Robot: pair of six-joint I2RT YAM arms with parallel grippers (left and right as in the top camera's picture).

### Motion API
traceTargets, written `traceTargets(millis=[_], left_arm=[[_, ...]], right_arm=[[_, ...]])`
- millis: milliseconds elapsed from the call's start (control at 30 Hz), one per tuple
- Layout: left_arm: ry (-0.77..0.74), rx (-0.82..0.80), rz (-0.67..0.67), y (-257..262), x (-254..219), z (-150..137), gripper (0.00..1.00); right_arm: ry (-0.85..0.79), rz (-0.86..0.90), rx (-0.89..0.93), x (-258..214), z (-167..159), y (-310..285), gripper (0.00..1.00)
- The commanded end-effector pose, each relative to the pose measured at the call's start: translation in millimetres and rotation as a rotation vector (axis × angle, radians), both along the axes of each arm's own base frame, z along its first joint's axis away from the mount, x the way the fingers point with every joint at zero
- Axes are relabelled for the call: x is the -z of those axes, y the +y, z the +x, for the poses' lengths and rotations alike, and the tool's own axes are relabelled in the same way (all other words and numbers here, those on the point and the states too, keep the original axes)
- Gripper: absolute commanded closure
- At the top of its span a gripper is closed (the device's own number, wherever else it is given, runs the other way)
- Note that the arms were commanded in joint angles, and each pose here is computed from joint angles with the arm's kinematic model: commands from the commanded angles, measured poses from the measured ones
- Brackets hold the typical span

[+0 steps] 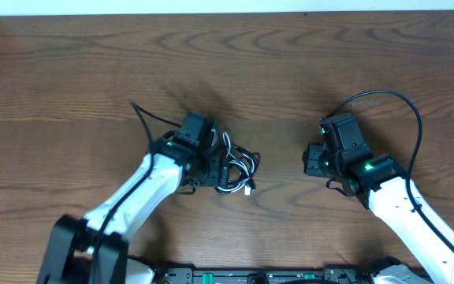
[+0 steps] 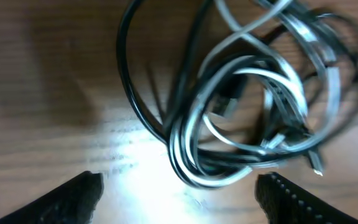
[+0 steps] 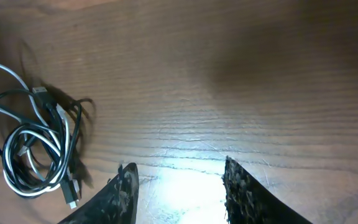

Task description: Untangle cables

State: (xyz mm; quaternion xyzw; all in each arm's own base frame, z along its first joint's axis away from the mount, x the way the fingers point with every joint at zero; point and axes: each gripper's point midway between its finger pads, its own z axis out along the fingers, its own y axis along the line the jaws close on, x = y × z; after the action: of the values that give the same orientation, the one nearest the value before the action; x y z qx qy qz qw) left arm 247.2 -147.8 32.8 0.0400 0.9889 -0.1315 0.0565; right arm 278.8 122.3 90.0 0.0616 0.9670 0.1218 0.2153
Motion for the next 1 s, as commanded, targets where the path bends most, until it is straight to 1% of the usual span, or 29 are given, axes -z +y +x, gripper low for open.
traceTargets(millis=[0,67,167,267,300,333,367,400,467,533,633,700,767,867,967], left_arm=[[0.042,-0.006,0.034,4,18,-2,0.29],[0.054,-0.006,0.04,3,26,-1,0.39],[0.061,-0.005,0.043,2,35,2,0.46],[0.063,-0.005,0.035,0,39,4,0.73],[0.064,-0.008,0.031,-1,40,4,0.78],[0.067,-0.026,0.03,-1,39,5,0.81],[0.067,-0.036,0.027,-2,39,5,0.9],[0.067,-0.035,0.022,-2,38,6,0.92],[0.074,-0.028,-0.024,-10,32,5,0.93],[0.076,-0.011,-0.121,-26,18,7,0.93],[0.061,0.038,-0.324,-53,-21,12,0.93],[0.037,0.051,-0.43,-62,-48,17,0.92],[0.003,0.047,-0.514,-62,-71,22,0.93],[-0.024,0.007,-0.605,-56,-96,28,0.93],[-0.019,-0.025,-0.686,-54,-113,31,0.93]], right_arm=[[-0.005,-0.023,-0.005,0,0,-3,0.59],[-0.002,-0.025,-0.005,1,0,-3,0.6],[0.001,-0.026,-0.005,1,-1,-4,0.6],[0.001,-0.026,-0.005,1,-1,-4,0.6],[0.001,-0.026,-0.005,1,-1,-4,0.6],[0.001,-0.026,-0.005,1,-1,-4,0.6],[0.001,-0.026,-0.005,1,-1,-4,0.59],[0.001,-0.026,-0.005,1,-1,-4,0.58],[0.001,-0.026,-0.005,1,-1,-4,0.55],[0.002,-0.024,-0.007,1,-1,-3,0.51],[0.0,-0.008,-0.063,0,-3,3,0.49],[-0.001,0.004,-0.108,0,-4,9,0.49],[0.0,0.007,-0.11,0,-5,9,0.49],[0.003,0.03,-0.123,-1,-5,13,0.48],[-0.009,0.129,-0.225,-9,-8,36,0.46]])
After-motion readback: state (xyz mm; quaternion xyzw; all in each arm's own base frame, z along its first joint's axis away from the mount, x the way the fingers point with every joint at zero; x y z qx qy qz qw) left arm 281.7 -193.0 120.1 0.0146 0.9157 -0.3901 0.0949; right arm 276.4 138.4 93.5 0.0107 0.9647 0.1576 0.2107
